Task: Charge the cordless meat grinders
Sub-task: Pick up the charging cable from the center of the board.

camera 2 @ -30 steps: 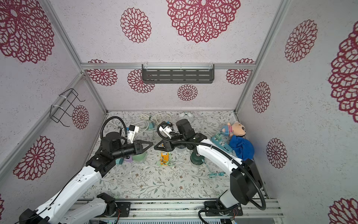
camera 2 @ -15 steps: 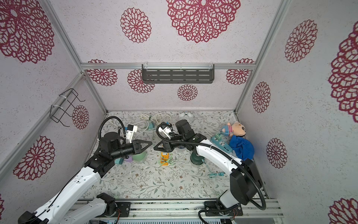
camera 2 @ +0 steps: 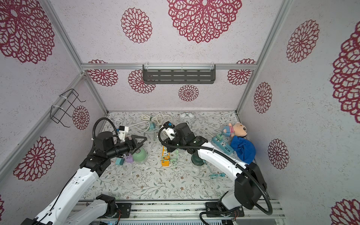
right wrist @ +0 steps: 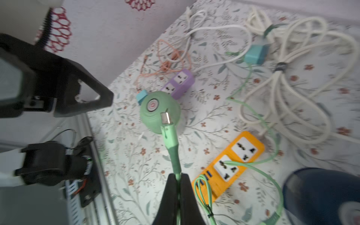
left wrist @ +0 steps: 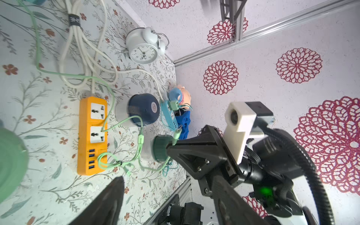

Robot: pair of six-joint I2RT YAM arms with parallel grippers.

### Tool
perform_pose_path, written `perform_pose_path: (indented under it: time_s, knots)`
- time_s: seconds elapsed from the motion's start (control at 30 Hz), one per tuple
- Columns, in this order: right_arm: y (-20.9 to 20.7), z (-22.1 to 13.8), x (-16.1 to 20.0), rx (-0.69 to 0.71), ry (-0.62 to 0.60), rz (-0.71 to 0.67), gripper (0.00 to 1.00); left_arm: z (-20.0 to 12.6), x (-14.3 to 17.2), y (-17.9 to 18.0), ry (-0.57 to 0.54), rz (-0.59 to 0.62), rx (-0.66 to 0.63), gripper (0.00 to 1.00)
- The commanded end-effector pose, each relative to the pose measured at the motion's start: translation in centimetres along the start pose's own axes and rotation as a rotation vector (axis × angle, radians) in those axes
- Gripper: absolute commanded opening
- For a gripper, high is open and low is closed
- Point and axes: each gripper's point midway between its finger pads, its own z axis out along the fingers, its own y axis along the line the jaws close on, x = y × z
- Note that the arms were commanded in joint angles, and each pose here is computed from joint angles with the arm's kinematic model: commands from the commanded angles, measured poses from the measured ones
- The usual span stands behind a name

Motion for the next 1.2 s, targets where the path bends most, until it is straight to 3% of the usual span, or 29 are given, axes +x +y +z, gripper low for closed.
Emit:
perform_pose_path:
  time_s: [0.0,0.1,0.23,0.43,0.8,0.93,1.17]
  knots:
    - [-4.1,-2.7,-2.5,0.328,-0.139,-0.168,0.00,0.3,0.4,-0.8,0.072,-0.201,0.098,0.69]
    - [-4.1,-3.3,-3.1,0.382,-0.197,-0.233,0.00,0.8,0.7,-1.2,0.128,-0.245,0.108,0.67]
    - [-2.7,-3.1,-3.4,0.346,-0.219,-0.270,0.00,1.2,-0.1,-2.5,0.135,-0.289,0.155,0.67]
    - [-0.5,-2.1,-2.9,0.317,-0.203,-0.338,0.00,2.4,-0.6,-3.3,0.158,-0.372,0.222,0.70]
    - [1.8,-0.7,-1.6,0.296,-0.165,-0.426,0.00,5.1,1.1,-3.6,0.236,-0.428,0.223,0.77]
    - [1.8,-0.3,-1.2,0.309,-0.151,-0.443,0.00,5.7,1.5,-3.8,0.257,-0.449,0.239,0.72]
    - [2.1,0.0,-1.1,0.323,-0.156,-0.476,0.00,6.6,2.2,-2.7,0.277,-0.483,0.213,0.56]
